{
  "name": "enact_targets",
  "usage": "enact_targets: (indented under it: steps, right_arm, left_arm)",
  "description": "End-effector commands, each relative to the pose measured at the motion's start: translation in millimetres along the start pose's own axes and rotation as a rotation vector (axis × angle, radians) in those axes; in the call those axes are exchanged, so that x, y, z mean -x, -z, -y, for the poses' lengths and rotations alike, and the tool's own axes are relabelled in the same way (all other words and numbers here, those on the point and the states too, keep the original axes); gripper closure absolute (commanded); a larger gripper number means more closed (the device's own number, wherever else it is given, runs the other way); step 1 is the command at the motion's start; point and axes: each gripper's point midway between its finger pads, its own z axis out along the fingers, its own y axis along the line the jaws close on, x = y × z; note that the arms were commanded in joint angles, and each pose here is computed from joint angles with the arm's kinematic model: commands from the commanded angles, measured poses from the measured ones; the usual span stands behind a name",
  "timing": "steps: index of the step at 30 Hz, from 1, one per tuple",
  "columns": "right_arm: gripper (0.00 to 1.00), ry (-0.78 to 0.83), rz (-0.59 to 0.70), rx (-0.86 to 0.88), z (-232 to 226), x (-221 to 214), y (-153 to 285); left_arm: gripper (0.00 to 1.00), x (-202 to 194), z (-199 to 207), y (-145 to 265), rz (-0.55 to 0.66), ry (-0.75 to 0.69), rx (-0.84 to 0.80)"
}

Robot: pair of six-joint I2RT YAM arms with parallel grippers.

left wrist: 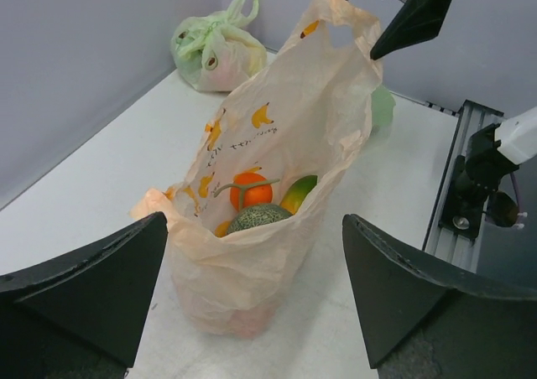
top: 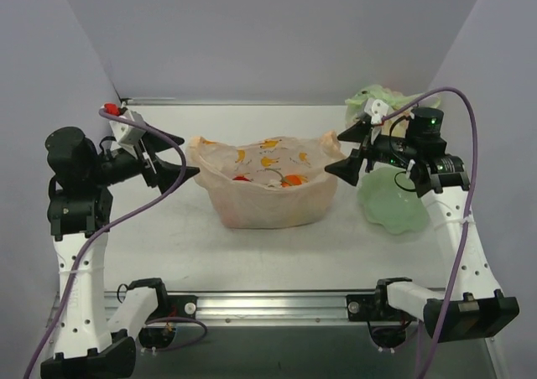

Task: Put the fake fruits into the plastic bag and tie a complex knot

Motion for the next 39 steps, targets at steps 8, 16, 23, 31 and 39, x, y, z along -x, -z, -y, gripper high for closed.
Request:
enact_targets:
  steps: [8,16,23,31,39]
  right_arm:
    - [0.88,0.074,0.102,0.087,6.7,46.2,-6.7]
    - [1.00,0.138,0.112,0.093,-16.2,39.9,-11.2]
    - [1.00,0.190,0.120,0.092,-24.6,36.9,-9.8]
    - [1.00,0.243,0.126,0.107,-30.9,31.9,-8.8]
    - [1.00,0.275,0.138,0.119,-34.8,34.1,-7.3]
  left_arm:
    - [0.19,26.5,8.2,-53.0,-0.043,-0.315,-0.037]
    - [0.25,43.4,45.8,-163.2,-0.046,-0.159,-0.254]
    - [0.12,34.3,72.9,-219.2,-0.068,-0.073,-0.346]
    - [0.23,15.2,92.3,-243.4,-0.068,-0.028,-0.435]
    - [0.16,-0.5,99.3,-255.8,-0.099,0.021,-0.443]
